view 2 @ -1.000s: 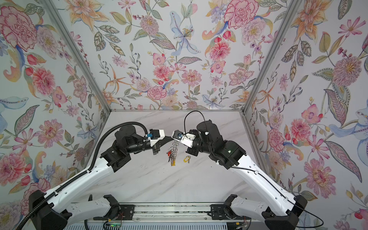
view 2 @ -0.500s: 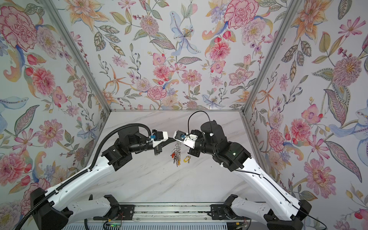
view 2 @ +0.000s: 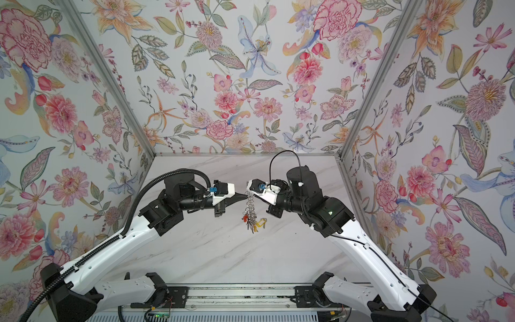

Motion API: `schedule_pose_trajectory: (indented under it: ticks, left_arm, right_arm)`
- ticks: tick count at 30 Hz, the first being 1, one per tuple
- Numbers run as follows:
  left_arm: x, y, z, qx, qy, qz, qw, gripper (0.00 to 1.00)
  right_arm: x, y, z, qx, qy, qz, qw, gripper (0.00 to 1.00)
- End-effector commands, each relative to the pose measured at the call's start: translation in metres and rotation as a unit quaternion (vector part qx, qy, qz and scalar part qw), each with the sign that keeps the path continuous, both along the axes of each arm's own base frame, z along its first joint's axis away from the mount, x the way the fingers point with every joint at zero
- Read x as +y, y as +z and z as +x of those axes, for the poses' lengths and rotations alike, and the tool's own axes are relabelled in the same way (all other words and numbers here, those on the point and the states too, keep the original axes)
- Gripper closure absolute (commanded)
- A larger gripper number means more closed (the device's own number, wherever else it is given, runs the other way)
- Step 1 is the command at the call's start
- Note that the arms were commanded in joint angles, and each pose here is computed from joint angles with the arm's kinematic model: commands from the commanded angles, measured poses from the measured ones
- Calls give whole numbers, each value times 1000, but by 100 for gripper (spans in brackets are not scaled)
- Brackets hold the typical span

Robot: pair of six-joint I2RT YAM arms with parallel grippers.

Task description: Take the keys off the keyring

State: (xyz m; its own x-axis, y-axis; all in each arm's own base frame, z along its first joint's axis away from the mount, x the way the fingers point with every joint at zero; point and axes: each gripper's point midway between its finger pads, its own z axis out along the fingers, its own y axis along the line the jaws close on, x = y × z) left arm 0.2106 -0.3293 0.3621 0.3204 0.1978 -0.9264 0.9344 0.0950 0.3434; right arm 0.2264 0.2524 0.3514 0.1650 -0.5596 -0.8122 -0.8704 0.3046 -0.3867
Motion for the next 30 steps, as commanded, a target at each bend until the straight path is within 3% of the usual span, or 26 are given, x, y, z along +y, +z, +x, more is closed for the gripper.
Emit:
schedule_pose_trajectory:
  ticks: [1, 16, 30]
  left_arm:
    - [5, 25, -26, -10, -41, -24, 999, 100]
    - [17, 76, -36, -54, -32, -116, 991, 100]
    - [32, 105, -29, -86, 19, -193, 977, 100]
  right_arm:
    - [-10, 9, 17, -11, -42, 15, 999, 100]
    - [-15, -15, 27, 25, -58, 16, 998, 100]
    - [-5, -31, 19, 60, -38, 33, 997, 100]
